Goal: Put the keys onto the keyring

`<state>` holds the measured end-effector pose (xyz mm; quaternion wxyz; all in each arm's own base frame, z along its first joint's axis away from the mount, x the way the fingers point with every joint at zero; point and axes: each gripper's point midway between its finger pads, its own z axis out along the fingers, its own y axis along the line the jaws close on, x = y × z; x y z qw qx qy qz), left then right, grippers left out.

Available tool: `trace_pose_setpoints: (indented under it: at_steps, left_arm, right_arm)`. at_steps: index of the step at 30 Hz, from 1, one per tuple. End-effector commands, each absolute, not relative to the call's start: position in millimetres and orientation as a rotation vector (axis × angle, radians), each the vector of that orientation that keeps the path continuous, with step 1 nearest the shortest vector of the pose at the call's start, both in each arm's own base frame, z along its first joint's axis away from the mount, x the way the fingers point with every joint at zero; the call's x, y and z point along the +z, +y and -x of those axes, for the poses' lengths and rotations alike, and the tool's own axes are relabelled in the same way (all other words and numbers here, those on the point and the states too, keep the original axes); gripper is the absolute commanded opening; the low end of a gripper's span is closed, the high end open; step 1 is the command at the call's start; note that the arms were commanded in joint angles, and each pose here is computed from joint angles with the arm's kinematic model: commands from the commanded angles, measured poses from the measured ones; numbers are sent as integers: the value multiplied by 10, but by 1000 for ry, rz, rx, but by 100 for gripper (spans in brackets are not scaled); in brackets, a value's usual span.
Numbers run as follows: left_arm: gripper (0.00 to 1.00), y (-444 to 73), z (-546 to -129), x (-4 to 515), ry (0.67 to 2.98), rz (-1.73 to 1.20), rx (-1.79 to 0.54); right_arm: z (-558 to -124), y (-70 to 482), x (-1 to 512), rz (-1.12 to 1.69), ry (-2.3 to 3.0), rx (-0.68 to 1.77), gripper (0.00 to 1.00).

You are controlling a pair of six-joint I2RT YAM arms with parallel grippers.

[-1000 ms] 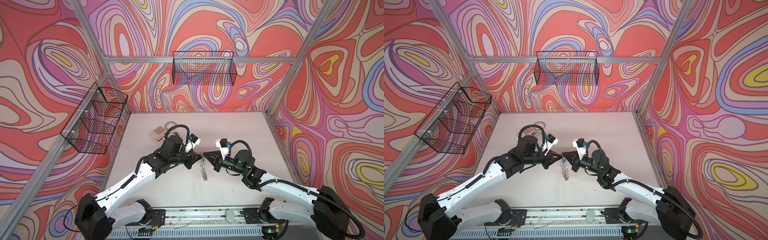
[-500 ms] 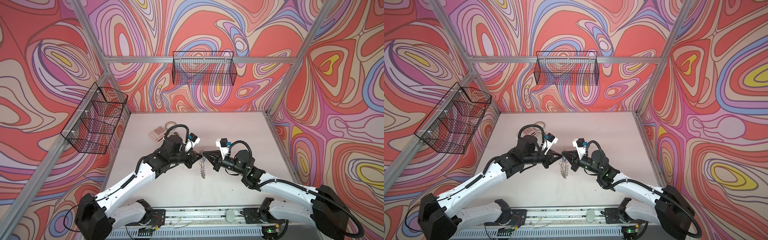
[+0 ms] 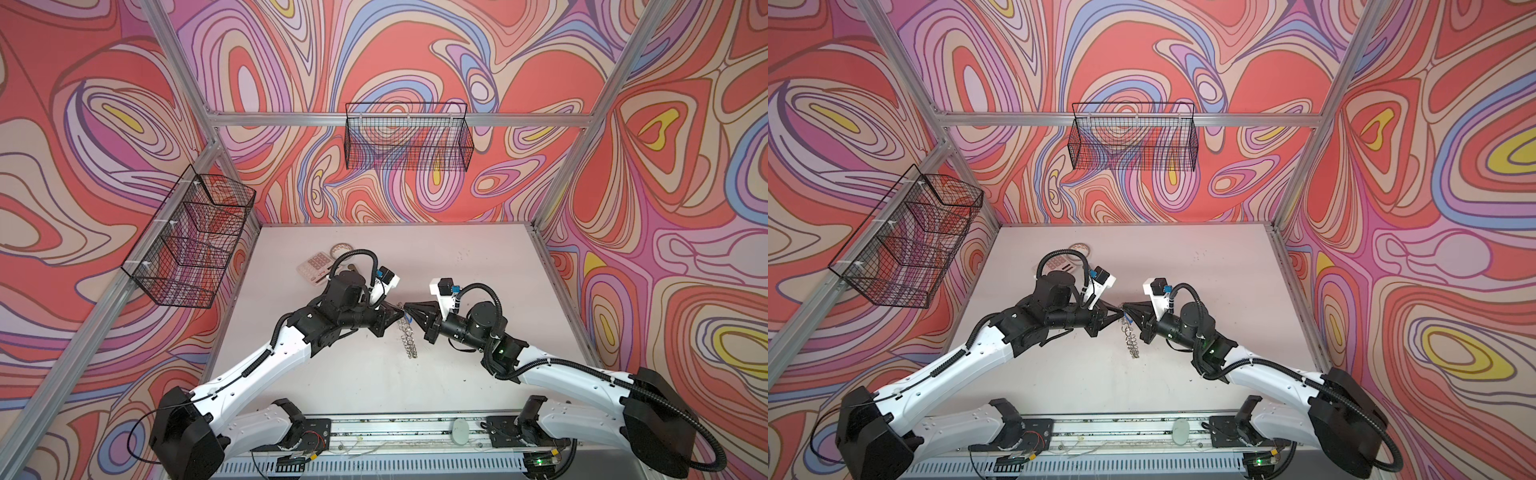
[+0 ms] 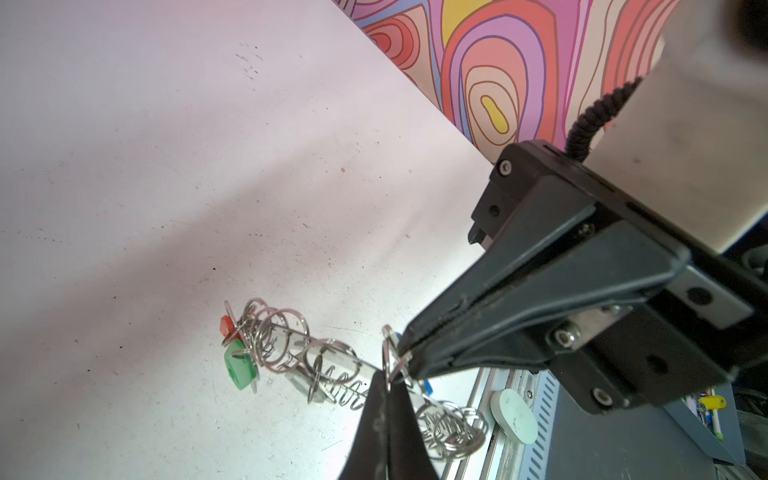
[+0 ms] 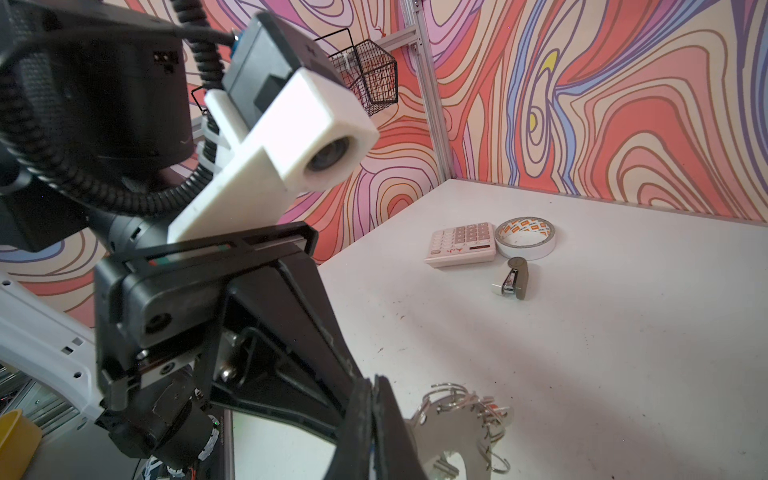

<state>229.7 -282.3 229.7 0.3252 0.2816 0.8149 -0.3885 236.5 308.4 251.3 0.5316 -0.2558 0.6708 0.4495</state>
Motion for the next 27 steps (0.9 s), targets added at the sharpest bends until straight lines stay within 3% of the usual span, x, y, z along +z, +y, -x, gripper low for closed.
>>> trace_pose_setpoints:
  at_steps: [1,27]
  left_arm:
    - [0,-2941,-2264,2586,2023,-739,-1111]
    - [0,-2972,-2309,2672,2032,-614,-1195]
  right_arm:
    - [-2412,3069,2293,606,1673,1004,0]
    - [-2530,2885,2116,493,1727,850,0]
